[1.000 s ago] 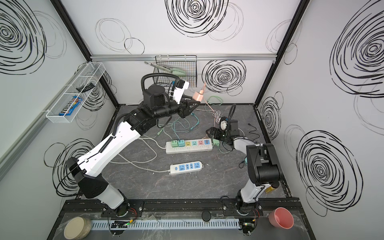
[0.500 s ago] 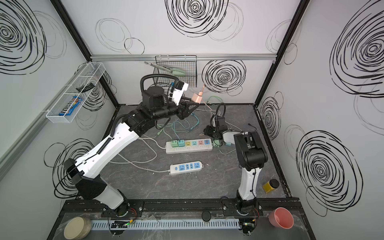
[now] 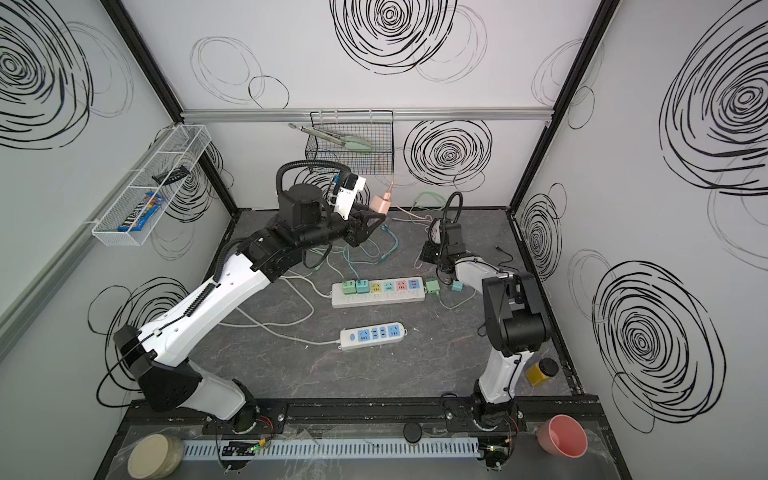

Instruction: Insert the plug

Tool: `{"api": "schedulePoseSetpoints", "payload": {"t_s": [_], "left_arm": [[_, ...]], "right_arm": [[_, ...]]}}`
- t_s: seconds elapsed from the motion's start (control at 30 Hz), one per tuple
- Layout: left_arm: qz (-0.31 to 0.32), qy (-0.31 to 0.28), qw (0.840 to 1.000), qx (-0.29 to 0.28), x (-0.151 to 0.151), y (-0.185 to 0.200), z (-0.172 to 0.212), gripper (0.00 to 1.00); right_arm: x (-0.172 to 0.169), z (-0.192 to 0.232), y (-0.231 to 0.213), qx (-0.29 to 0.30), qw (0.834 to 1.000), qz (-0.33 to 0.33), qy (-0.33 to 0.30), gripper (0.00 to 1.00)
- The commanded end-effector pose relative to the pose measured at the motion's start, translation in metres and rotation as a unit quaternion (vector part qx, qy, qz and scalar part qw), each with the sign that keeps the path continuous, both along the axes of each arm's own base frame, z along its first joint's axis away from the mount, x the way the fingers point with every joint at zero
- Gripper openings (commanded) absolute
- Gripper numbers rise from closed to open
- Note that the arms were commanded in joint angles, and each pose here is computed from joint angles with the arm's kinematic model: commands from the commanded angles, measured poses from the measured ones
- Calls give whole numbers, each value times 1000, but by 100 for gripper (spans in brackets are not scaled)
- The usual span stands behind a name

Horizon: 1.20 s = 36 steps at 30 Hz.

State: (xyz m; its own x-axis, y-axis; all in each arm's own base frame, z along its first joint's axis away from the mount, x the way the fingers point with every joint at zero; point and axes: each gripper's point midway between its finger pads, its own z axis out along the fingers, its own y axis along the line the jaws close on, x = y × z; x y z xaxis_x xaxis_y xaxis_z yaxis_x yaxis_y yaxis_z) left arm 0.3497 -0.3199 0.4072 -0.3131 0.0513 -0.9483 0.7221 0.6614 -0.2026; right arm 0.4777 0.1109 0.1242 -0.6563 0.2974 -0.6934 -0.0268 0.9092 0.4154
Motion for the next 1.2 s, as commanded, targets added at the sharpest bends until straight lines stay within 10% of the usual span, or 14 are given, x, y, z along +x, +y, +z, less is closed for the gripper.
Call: {"api": "schedulePoseSetpoints", "payload": {"t_s": [0.0,0.47,0.73,1.17], "left_arm": [[16,-38,999,-31,-3,16,31,0],[17,-33,998,-57,-20,33,35,0],[127,-35,990,-41,18,68,28,0],[214,-70,974,2,57,96,44,0]], "right_arm": [[-1,46,-19,-13,998,3,-60,0],[-26,139,-10,41,982,72,-170,0],[16,143,48,53,970,139,-192,0],[87,250,170,88,891,279,-347,0]]}}
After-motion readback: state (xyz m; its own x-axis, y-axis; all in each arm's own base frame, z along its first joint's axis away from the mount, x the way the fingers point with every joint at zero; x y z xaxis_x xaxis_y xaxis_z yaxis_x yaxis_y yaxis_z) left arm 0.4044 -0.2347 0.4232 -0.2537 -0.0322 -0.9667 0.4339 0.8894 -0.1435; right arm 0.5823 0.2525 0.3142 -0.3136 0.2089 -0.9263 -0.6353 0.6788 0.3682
